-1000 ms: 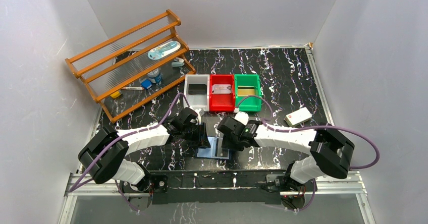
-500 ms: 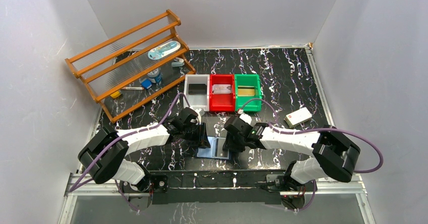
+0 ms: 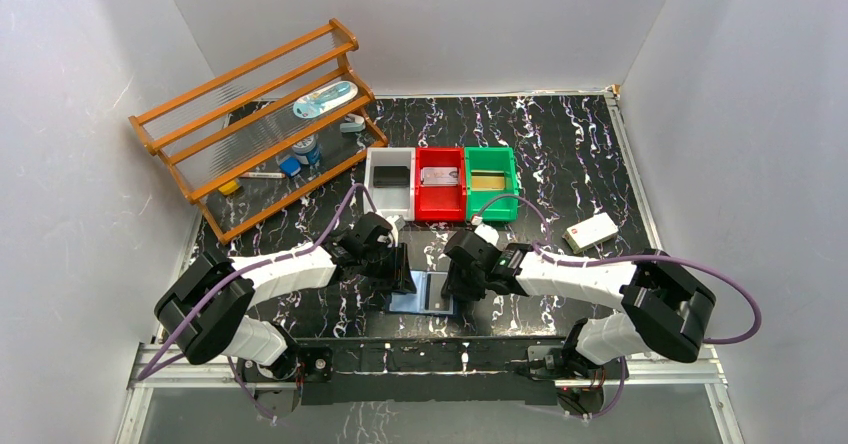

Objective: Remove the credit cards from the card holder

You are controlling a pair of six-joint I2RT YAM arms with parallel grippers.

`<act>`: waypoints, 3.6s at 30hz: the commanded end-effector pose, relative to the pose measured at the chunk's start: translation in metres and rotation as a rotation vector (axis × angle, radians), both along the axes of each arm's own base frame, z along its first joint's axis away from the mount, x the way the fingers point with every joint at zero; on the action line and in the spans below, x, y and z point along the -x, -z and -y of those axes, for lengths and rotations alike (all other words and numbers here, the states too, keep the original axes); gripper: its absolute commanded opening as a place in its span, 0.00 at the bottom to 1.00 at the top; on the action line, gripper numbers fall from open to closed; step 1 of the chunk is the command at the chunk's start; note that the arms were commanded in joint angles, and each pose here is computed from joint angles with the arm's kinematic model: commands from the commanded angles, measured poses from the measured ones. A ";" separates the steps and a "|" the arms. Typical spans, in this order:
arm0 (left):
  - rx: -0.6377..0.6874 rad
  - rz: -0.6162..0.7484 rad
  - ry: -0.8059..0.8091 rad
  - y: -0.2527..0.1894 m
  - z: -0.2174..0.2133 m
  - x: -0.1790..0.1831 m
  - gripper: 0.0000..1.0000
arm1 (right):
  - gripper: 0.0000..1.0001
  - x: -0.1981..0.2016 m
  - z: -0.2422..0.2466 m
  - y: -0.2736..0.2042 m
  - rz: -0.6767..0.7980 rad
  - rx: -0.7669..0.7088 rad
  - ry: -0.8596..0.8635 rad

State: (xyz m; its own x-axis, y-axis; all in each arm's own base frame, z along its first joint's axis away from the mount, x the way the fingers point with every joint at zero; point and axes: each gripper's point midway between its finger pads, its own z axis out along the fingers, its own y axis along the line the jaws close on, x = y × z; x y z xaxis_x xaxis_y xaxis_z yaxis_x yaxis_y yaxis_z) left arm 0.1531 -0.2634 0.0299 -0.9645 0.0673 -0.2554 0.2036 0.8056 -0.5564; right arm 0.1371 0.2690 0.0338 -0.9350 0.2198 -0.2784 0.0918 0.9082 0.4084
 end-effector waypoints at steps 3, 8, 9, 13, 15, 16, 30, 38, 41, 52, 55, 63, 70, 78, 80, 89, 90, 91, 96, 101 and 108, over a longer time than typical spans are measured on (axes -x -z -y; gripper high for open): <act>0.007 0.019 0.017 -0.014 0.003 -0.002 0.38 | 0.39 -0.005 -0.005 -0.001 0.013 -0.015 0.005; 0.115 0.075 0.027 -0.047 0.021 -0.010 0.45 | 0.38 -0.002 -0.005 0.006 -0.004 -0.009 0.000; 0.141 0.079 0.038 -0.053 0.025 -0.010 0.46 | 0.38 -0.002 -0.005 0.006 -0.005 -0.013 -0.003; 0.221 0.054 0.087 -0.057 0.037 -0.003 0.46 | 0.38 -0.002 -0.004 0.007 -0.004 -0.018 0.008; 0.227 0.024 0.097 -0.050 0.038 0.001 0.44 | 0.38 -0.002 -0.004 0.007 -0.004 -0.020 0.009; 0.227 0.011 0.098 -0.046 0.038 0.003 0.43 | 0.38 -0.002 -0.004 0.007 -0.005 -0.021 0.009; 0.173 -0.090 -0.029 0.005 0.025 0.011 0.35 | 0.38 -0.001 -0.003 0.010 -0.019 -0.047 0.017; 0.214 -0.122 -0.056 0.014 0.027 0.014 0.30 | 0.37 0.000 -0.003 0.011 -0.025 -0.061 0.019; 0.233 -0.117 -0.076 0.013 0.028 0.013 0.27 | 0.37 0.001 -0.002 0.012 -0.028 -0.063 0.018; 0.310 -0.090 -0.139 0.002 0.031 0.007 0.18 | 0.34 0.002 -0.002 0.014 -0.039 -0.067 0.017; 0.346 -0.076 -0.149 -0.005 0.034 0.005 0.15 | 0.34 0.003 -0.003 0.014 -0.042 -0.070 0.014; 0.423 -0.075 -0.168 -0.016 0.039 0.003 0.06 | 0.34 0.005 -0.006 0.017 -0.054 -0.081 0.005; 0.431 -0.072 -0.167 -0.018 0.040 0.003 0.00 | 0.34 0.005 -0.005 0.017 -0.056 -0.079 0.005; 0.356 -0.050 -0.191 -0.011 0.028 0.002 0.00 | 0.40 -0.002 0.005 0.012 -0.032 -0.044 0.033; 0.328 -0.044 -0.193 -0.008 0.024 0.002 0.00 | 0.41 -0.005 0.007 0.010 -0.023 -0.040 0.038; 0.240 -0.006 -0.180 -0.005 0.013 0.000 0.00 | 0.41 -0.013 0.004 -0.009 0.020 -0.045 0.024; 0.239 -0.005 -0.180 -0.004 0.013 0.000 0.00 | 0.41 -0.014 0.002 -0.013 0.027 -0.055 0.017; 0.241 -0.005 -0.177 -0.005 0.014 0.000 0.00 | 0.41 -0.015 0.000 -0.016 0.034 -0.065 0.011; 0.275 0.000 -0.156 -0.010 0.020 0.000 0.00 | 0.42 -0.017 -0.004 -0.025 0.044 -0.075 0.000; 0.271 -0.004 -0.146 -0.010 0.021 0.000 0.00 | 0.42 -0.019 0.000 -0.023 0.037 -0.035 0.005; 0.269 -0.003 -0.143 -0.011 0.021 0.000 0.01 | 0.40 -0.015 -0.015 -0.019 0.019 -0.098 -0.033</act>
